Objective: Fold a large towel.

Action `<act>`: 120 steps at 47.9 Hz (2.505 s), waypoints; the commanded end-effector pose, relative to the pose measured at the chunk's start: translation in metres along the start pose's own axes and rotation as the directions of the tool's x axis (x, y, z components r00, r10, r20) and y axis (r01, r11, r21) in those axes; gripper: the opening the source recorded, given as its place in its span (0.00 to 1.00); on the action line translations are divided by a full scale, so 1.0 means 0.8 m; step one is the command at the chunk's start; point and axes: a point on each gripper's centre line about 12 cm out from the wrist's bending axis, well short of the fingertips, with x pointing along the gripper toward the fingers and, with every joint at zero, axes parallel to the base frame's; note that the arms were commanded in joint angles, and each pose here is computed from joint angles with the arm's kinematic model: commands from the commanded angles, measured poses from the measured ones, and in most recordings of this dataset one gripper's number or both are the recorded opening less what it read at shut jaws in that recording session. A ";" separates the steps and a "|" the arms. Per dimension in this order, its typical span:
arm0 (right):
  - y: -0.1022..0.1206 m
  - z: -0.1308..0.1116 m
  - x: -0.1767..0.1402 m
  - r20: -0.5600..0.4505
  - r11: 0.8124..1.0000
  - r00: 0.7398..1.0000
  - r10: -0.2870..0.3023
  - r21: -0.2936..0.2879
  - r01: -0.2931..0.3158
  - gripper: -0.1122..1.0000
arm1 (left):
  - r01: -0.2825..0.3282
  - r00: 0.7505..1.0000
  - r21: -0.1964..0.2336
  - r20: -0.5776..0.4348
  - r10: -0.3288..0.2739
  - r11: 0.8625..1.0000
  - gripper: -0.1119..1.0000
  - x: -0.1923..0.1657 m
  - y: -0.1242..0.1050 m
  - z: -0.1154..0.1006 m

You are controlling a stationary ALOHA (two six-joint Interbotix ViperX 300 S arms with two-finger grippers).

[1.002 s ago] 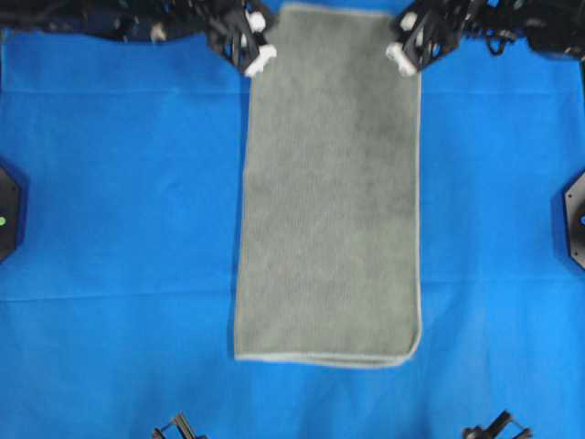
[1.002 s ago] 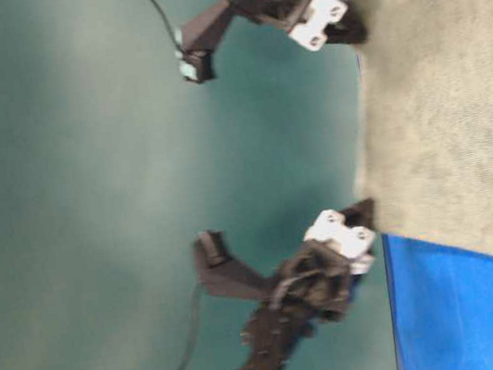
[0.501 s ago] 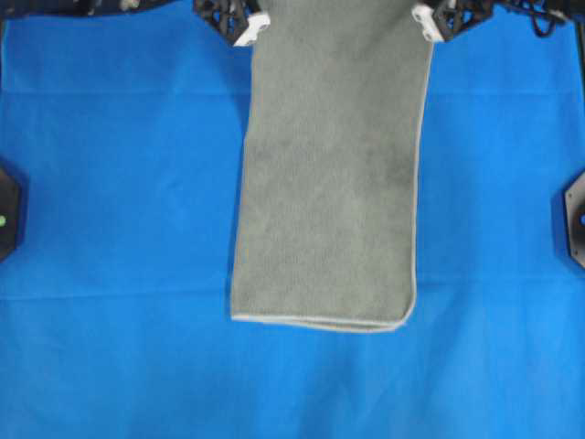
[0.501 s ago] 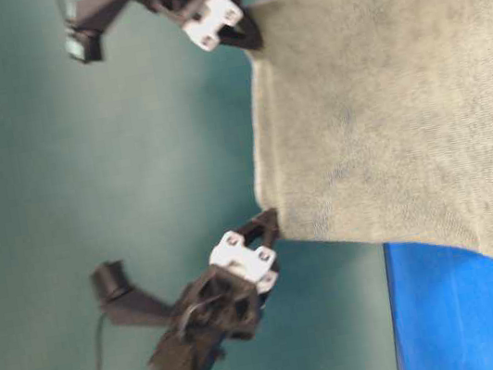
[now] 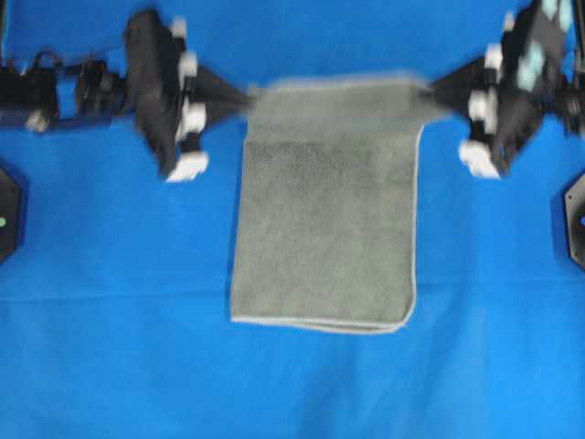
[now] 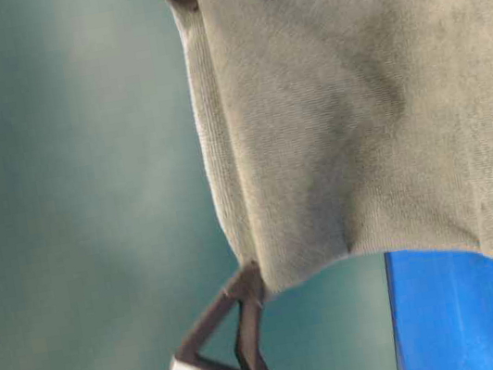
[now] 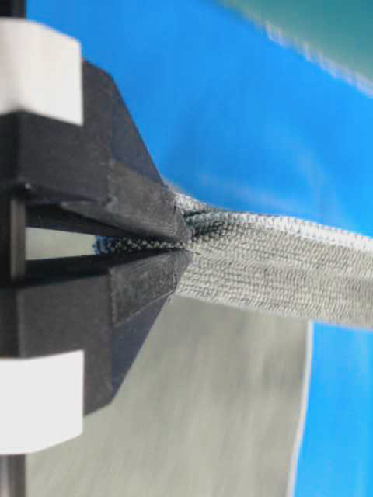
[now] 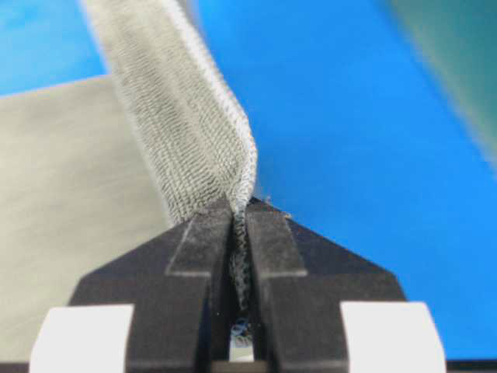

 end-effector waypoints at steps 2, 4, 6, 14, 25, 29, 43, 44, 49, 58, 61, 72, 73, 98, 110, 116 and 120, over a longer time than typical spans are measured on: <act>0.023 -0.024 -0.004 -0.085 0.999 0.995 0.046 0.003 -0.046 0.12 | 0.092 0.995 0.023 -0.033 -0.091 0.995 0.13 -0.013 -0.043 -0.022; 0.034 -0.031 0.000 -0.114 0.997 0.991 0.074 0.005 -0.073 0.12 | 0.127 0.991 0.029 -0.039 -0.126 0.991 0.13 -0.013 -0.060 -0.027; 0.044 -0.039 0.005 -0.144 0.996 0.985 0.093 0.007 -0.093 0.12 | 0.166 0.985 0.033 -0.049 -0.164 0.986 0.13 -0.010 -0.079 -0.034; 0.079 -0.073 0.036 -0.250 0.987 0.955 0.158 0.043 -0.152 0.12 | 0.245 0.966 0.011 -0.091 -0.243 0.969 0.13 0.009 -0.125 -0.064; 0.126 -0.105 0.067 -0.315 0.971 0.918 0.241 0.065 -0.232 0.12 | 0.305 0.937 -0.032 -0.167 -0.306 0.952 0.13 0.030 -0.169 -0.092; 0.138 -0.110 0.070 -0.324 0.965 0.910 0.260 0.065 -0.253 0.12 | 0.328 0.928 -0.034 -0.178 -0.328 0.944 0.13 0.035 -0.186 -0.096; 0.146 -0.109 0.071 -0.323 0.962 0.906 0.273 0.092 -0.257 0.12 | 0.335 0.927 -0.042 -0.167 -0.337 0.941 0.13 0.042 -0.194 -0.087; 0.147 -0.109 0.071 -0.322 0.962 0.906 0.274 0.094 -0.257 0.12 | 0.335 0.926 -0.041 -0.170 -0.337 0.941 0.13 0.043 -0.194 -0.088; 0.151 -0.106 0.073 -0.315 0.960 0.906 0.281 0.098 -0.264 0.13 | 0.329 0.928 -0.047 -0.171 -0.332 0.943 0.13 0.044 -0.192 -0.087; 0.173 -0.096 0.073 -0.303 0.949 0.900 0.313 0.073 -0.306 0.51 | 0.333 0.925 -0.050 -0.177 -0.337 0.942 0.32 0.041 -0.194 -0.086; 0.183 -0.092 0.069 -0.298 0.944 0.897 0.328 0.059 -0.325 0.65 | 0.341 0.922 -0.049 -0.178 -0.344 0.939 0.50 0.036 -0.197 -0.082; 0.221 -0.056 0.033 -0.267 0.921 0.888 0.376 0.004 -0.389 0.64 | 0.389 0.908 -0.031 -0.157 -0.389 0.921 0.75 0.002 -0.213 -0.050; 0.225 -0.052 0.028 -0.260 0.919 0.887 0.382 0.002 -0.395 0.64 | 0.391 0.907 -0.031 -0.154 -0.391 0.920 0.75 -0.002 -0.212 -0.046; 0.160 0.047 -0.100 0.046 0.928 0.938 0.345 -0.169 -0.333 0.64 | 0.405 0.895 0.064 0.176 -0.410 0.912 0.67 -0.149 -0.151 0.059; 0.089 0.047 -0.158 0.222 0.951 0.928 0.300 -0.148 -0.272 0.63 | 0.327 0.902 0.053 0.282 -0.328 0.944 0.66 -0.211 -0.095 0.046; 0.053 0.023 -0.173 0.283 0.965 0.923 0.259 -0.111 -0.237 0.63 | 0.294 0.906 0.032 0.311 -0.289 0.955 0.66 -0.231 -0.075 0.026; 0.035 0.004 -0.174 0.311 0.974 0.922 0.228 -0.072 -0.216 0.63 | 0.278 0.903 0.024 0.334 -0.270 0.960 0.66 -0.240 -0.067 0.009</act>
